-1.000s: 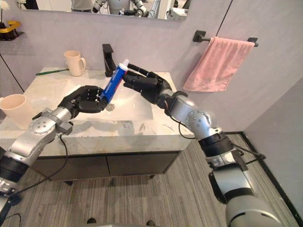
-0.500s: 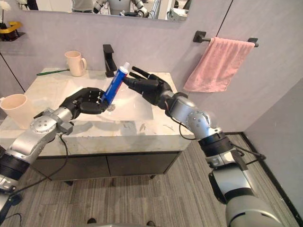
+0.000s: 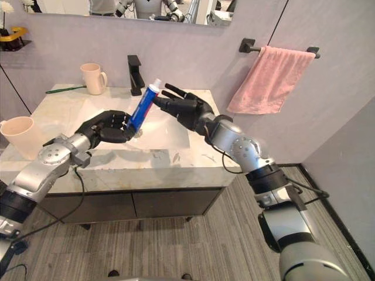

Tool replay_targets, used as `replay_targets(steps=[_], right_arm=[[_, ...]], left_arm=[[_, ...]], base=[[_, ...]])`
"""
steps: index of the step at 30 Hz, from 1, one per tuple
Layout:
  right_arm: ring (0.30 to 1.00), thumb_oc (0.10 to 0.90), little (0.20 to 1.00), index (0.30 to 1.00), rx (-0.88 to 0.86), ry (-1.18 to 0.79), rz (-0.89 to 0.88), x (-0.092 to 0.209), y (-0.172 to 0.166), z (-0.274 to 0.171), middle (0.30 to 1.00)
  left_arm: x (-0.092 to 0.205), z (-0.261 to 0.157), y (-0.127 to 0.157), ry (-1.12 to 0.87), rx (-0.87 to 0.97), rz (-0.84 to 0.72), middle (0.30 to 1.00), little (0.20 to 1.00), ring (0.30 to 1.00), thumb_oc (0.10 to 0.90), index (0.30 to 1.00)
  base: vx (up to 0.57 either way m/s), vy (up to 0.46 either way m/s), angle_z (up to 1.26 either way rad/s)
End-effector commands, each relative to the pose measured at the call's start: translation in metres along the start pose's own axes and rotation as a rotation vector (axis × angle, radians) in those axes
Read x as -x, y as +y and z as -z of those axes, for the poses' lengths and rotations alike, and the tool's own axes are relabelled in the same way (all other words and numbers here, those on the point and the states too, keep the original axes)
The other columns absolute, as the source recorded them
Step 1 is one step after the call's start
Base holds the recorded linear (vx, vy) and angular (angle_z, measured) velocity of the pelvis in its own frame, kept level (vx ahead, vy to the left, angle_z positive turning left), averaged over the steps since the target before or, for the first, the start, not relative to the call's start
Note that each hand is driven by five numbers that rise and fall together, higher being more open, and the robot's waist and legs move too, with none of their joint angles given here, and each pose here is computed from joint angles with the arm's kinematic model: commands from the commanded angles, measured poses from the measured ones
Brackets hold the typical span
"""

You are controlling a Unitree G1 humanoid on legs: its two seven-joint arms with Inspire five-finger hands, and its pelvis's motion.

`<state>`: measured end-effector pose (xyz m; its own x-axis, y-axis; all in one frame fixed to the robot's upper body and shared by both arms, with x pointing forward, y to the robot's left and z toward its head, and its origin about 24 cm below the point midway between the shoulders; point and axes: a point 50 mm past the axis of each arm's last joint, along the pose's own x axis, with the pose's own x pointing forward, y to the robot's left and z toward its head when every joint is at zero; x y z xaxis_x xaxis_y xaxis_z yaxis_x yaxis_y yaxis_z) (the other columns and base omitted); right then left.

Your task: Organize the bathroom.

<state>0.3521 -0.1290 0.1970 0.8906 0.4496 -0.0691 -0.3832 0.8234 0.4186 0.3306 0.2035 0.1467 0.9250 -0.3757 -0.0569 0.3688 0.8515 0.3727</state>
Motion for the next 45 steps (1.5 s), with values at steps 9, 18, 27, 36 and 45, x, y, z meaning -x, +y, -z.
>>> replay_targets(steps=[9, 18, 27, 36, 45], right_arm=[[0.364, 0.442, 0.364, 0.364, 0.022, -0.233, -0.121, -0.004, 0.032, -0.059, 0.364], [0.312, 0.408, 0.312, 0.312, 0.017, -0.233, -0.106, -0.003, 0.028, -0.059, 0.312], [0.354, 0.436, 0.354, 0.354, 0.011, -0.237, -0.078, -0.002, 0.02, -0.059, 0.354], [0.378, 0.452, 0.378, 0.378, -0.001, -0.259, -0.021, 0.003, 0.006, -0.064, 0.378], [0.404, 0.469, 0.404, 0.404, 0.005, -0.268, 0.055, 0.009, -0.008, -0.073, 0.404]], left_arm=[[-0.026, -0.063, -0.003, -0.219, -0.096, 0.08, 0.3, 0.3, 0.3, 0.4, 0.3], [-0.026, -0.061, -0.002, -0.213, -0.095, 0.077, 0.672, 0.672, 0.672, 0.648, 0.672], [-0.023, -0.062, 0.007, -0.247, -0.014, -0.009, 0.9, 0.9, 0.9, 0.8, 0.9], [-0.006, -0.088, 0.036, -0.433, 0.103, -0.21, 0.9, 0.9, 0.9, 0.8, 0.9], [0.021, -0.138, 0.061, -0.671, 0.07, -0.357, 0.9, 0.9, 0.9, 0.8, 0.9]], base=[[0.0, 0.0, 0.0], [0.0, 0.0, 0.0], [0.0, 0.0, 0.0], [0.0, 0.0, 0.0], [0.0, -0.004, 0.02]])
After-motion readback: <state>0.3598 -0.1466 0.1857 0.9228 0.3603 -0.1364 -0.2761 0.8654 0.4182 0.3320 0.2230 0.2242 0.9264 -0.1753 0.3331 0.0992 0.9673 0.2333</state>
